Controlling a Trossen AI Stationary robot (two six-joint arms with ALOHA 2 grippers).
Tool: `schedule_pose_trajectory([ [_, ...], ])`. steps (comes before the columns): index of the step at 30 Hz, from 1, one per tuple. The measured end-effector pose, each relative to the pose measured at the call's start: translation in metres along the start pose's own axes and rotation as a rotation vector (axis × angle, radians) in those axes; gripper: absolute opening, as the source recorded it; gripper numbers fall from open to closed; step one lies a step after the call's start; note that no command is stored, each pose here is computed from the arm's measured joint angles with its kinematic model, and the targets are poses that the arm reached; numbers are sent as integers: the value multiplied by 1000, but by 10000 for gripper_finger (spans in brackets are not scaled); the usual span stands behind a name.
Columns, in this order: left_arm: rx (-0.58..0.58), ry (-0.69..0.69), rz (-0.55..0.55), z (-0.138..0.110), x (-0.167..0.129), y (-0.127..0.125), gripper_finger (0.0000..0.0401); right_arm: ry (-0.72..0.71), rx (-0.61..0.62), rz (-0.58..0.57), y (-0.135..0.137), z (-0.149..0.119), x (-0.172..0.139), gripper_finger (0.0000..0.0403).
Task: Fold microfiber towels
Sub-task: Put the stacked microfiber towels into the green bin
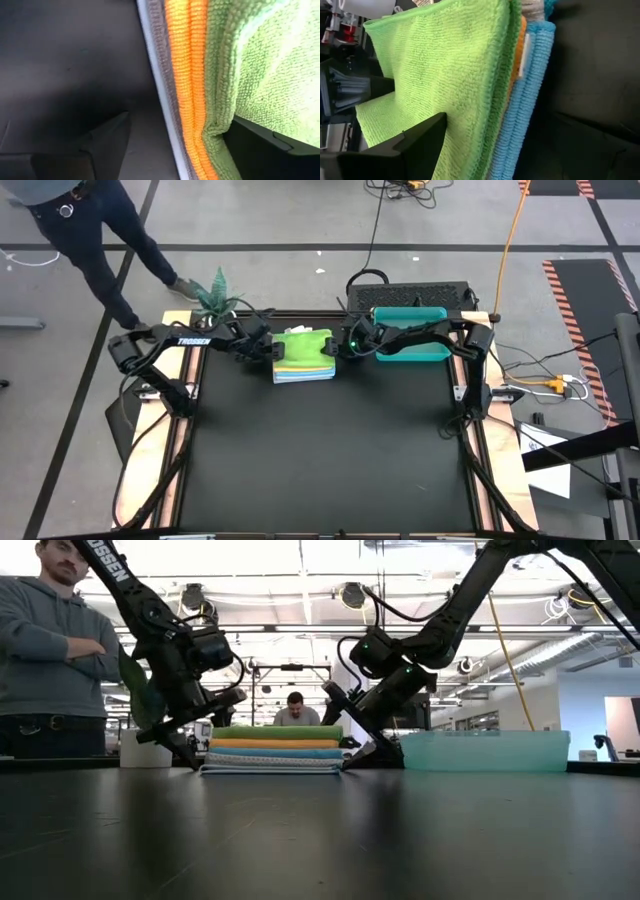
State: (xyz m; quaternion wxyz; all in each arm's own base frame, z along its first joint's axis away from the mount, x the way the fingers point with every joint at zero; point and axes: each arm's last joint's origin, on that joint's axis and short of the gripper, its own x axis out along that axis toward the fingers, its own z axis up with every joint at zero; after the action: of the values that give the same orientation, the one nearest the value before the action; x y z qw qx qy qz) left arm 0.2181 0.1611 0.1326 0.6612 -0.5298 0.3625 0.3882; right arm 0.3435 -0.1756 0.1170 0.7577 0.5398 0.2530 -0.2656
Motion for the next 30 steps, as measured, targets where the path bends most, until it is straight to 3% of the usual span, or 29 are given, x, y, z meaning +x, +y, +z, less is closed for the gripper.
schedule_pose_trajectory([
  [9,29,-17,-27,0,6,-4,258,21,8,0,5,-4,21,323],
  [22,51,-43,-19,0,10,-6,180,35,1,-6,12,-4,23,311],
  [30,58,-32,-19,0,18,-6,120,40,1,-10,11,-4,23,249],
])
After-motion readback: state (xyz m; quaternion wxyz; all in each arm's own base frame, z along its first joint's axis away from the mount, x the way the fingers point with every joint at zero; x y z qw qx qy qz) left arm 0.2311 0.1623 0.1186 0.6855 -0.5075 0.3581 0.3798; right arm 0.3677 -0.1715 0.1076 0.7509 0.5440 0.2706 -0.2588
